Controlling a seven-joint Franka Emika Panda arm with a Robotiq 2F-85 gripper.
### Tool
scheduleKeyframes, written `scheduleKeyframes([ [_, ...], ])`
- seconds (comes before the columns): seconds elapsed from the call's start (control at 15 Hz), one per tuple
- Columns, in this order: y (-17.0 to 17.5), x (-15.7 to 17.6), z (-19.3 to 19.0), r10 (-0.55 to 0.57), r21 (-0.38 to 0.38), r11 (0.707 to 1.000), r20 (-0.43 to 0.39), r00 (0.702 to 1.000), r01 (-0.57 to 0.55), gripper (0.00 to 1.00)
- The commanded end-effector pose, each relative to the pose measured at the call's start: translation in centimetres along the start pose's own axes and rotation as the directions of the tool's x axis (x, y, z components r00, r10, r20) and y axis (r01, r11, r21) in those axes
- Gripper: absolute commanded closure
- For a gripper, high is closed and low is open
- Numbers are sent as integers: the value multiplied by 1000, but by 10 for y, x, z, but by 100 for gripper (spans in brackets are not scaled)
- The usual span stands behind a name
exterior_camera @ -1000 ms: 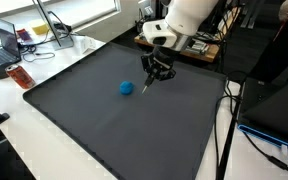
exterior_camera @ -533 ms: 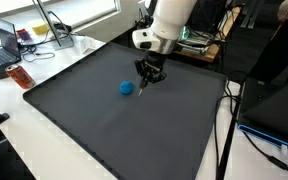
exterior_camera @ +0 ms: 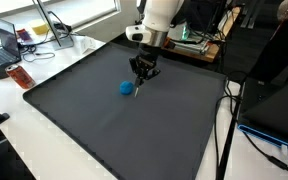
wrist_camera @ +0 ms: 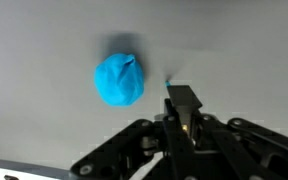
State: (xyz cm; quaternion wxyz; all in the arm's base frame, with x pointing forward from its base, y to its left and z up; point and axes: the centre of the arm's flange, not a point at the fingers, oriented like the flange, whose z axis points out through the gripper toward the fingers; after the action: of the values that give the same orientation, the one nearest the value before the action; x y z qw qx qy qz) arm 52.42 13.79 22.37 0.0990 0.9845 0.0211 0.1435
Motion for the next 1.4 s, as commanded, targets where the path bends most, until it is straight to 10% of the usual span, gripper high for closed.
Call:
scheduleKeyframes([
  [0.0, 18, -20, -4, 29, 28, 999, -59, 998, -27, 97],
  [1.33, 45, -17, 0, 107, 175, 982, -188, 976, -74, 97],
])
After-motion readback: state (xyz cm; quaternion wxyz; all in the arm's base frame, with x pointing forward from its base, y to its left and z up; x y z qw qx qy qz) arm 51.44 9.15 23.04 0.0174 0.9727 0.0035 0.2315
